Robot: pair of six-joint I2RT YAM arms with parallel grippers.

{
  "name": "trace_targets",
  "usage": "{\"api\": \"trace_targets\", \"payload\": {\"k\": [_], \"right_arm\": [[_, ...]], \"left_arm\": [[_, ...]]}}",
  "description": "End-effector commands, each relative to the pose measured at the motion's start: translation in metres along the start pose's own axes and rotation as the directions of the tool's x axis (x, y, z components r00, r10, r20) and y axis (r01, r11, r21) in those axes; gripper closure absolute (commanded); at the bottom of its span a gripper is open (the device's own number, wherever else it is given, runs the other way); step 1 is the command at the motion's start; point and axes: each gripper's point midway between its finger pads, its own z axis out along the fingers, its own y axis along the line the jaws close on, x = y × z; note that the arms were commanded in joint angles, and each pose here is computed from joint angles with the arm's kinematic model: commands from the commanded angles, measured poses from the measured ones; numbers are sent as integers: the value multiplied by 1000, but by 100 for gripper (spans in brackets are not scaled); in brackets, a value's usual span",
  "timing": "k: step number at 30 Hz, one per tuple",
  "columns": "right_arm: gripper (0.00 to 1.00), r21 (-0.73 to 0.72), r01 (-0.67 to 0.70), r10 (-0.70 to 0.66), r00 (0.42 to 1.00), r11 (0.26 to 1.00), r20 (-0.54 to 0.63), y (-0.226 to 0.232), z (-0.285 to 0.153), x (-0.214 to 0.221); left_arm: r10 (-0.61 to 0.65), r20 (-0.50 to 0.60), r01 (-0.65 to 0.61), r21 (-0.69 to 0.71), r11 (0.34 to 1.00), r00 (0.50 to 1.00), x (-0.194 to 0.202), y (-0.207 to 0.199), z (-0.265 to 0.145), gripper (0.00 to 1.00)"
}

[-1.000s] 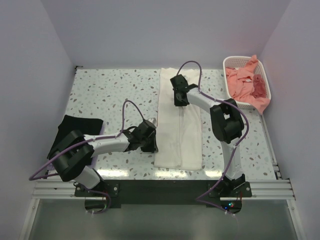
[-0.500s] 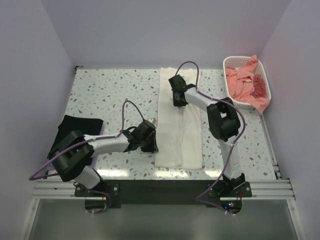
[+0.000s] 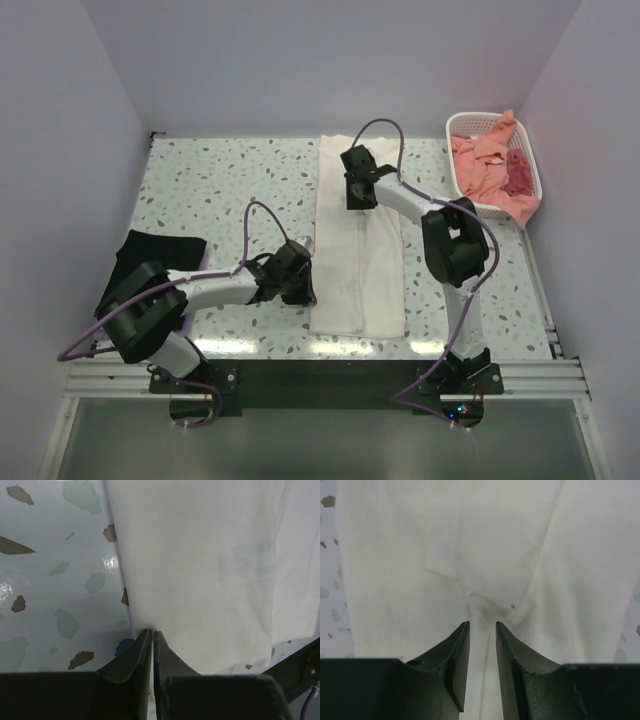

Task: Fold and stack the t-shirts
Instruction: Fold the tshirt

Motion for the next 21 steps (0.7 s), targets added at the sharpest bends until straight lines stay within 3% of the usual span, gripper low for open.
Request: {"api": "trace_targets", "payload": {"k": [1, 4, 11, 16, 21], "right_arm": [[68, -76, -44, 53, 992, 996, 117, 6, -53, -39], [67, -78, -44, 56, 986, 996, 159, 5, -63, -51], [70, -56, 62, -52, 983, 996, 177, 11, -39, -65], [71, -38, 119, -113, 984, 992, 137, 14, -7, -51], [78, -2, 122, -121, 990, 993, 75, 3, 19, -32]], "left_arm": [[12, -18, -12, -16, 1000, 1000, 8, 6, -4, 89], [12, -18, -13, -14, 1000, 1000, 8, 6, -4, 89], [17, -18, -17, -8, 1000, 1000, 7, 4, -3, 89], [18, -21, -18, -13, 1000, 1000, 8, 5, -1, 89], [19, -27, -20, -19, 1000, 999, 10, 8, 0, 89]]}}
